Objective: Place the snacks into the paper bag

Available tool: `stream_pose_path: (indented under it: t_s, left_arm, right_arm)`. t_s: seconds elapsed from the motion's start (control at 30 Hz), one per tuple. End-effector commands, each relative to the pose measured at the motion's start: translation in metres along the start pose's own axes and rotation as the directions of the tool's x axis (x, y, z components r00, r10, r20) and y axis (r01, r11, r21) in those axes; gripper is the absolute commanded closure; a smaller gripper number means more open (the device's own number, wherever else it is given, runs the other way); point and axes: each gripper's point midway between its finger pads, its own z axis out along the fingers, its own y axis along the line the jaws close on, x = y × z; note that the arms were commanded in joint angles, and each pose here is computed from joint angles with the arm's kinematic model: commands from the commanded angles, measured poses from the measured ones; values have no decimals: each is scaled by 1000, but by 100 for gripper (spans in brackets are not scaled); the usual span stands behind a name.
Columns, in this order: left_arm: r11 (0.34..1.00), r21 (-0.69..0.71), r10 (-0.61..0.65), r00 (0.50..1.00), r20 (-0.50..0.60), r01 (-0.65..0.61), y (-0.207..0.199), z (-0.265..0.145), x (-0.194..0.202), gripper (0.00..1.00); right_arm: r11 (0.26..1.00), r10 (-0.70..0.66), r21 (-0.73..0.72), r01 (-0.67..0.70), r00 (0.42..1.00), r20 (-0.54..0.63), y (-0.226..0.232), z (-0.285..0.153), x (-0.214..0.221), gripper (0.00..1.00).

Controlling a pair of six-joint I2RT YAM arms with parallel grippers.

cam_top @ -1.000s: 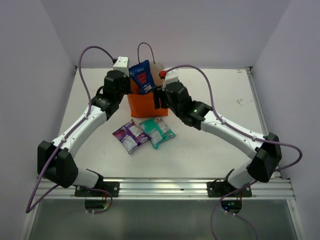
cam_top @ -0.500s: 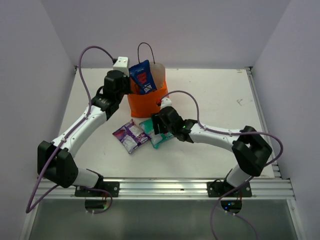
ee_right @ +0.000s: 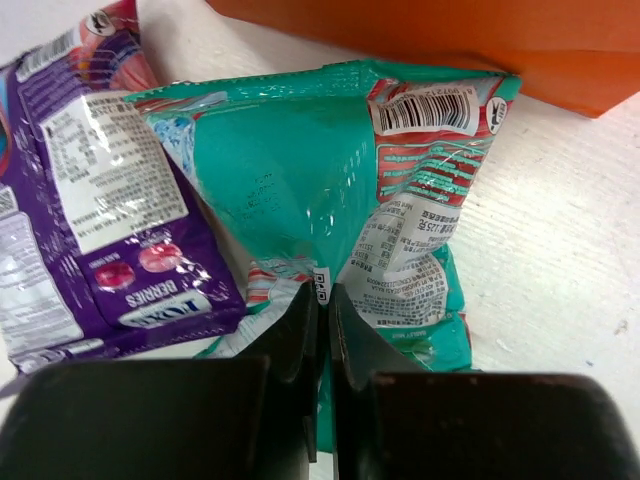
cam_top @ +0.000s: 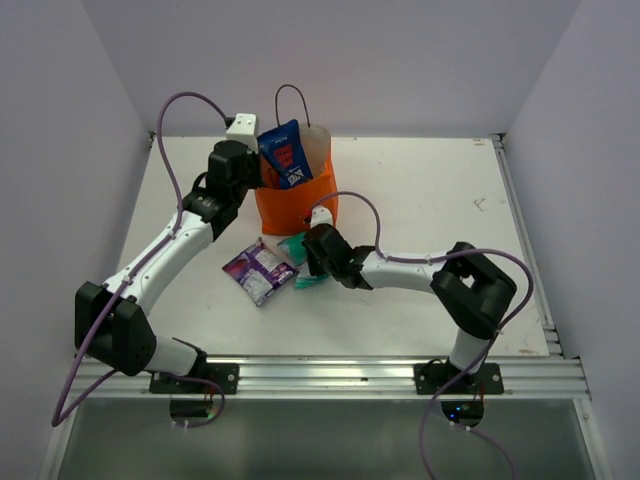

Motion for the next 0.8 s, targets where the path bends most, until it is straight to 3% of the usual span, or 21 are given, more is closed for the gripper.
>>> stream_pose_path:
  t_s: [0.0, 0.07, 0.2, 0.23, 0.3, 0.33, 0.43, 0.63, 0.77]
  left_arm:
    - [1000, 1, 15, 1000, 15, -16, 2, -6, -4, 100]
    - [1000, 1, 14, 1000, 15, -14, 2, -6, -4, 100]
    - [1000, 3, 15, 1000, 16, -15, 1, -6, -5, 100]
    - [1000, 3, 14, 1000, 15, -14, 1, -5, -4, 100]
    - [1000, 8, 13, 1000, 17, -13, 0, -5, -4, 100]
    - [1000, 9, 12, 1000, 15, -12, 0, -5, -4, 100]
    - [1000, 14, 12, 1000, 15, -12, -1, -4, -4, 100]
    - [1000, 16, 11, 1000, 20, -11, -2, -5, -6, 100]
    - [1000, 13, 10, 1000, 18, -10, -1, -5, -5, 100]
  right_arm:
    - [999, -11, 51, 12, 999, -31, -10, -13, 11, 100]
    - [995, -36, 90, 40, 999, -40, -22, -28, 10, 100]
    - [979, -78, 191, 68, 996, 46, -43, -84, -31, 100]
    - [974, -68, 223, 37, 988, 136, -49, -112, -63, 100]
    - [956, -109, 288, 53, 977, 182, -65, -146, -87, 100]
    - [950, -100, 312, 7, 954, 283, -70, -178, -122, 100]
    - [932, -149, 362, -4, 907, 393, -79, -228, -173, 100]
    - [927, -245, 374, 26, 795, 555, -60, -254, -253, 100]
    - [955, -242, 291, 62, 731, 638, -27, -229, -295, 100]
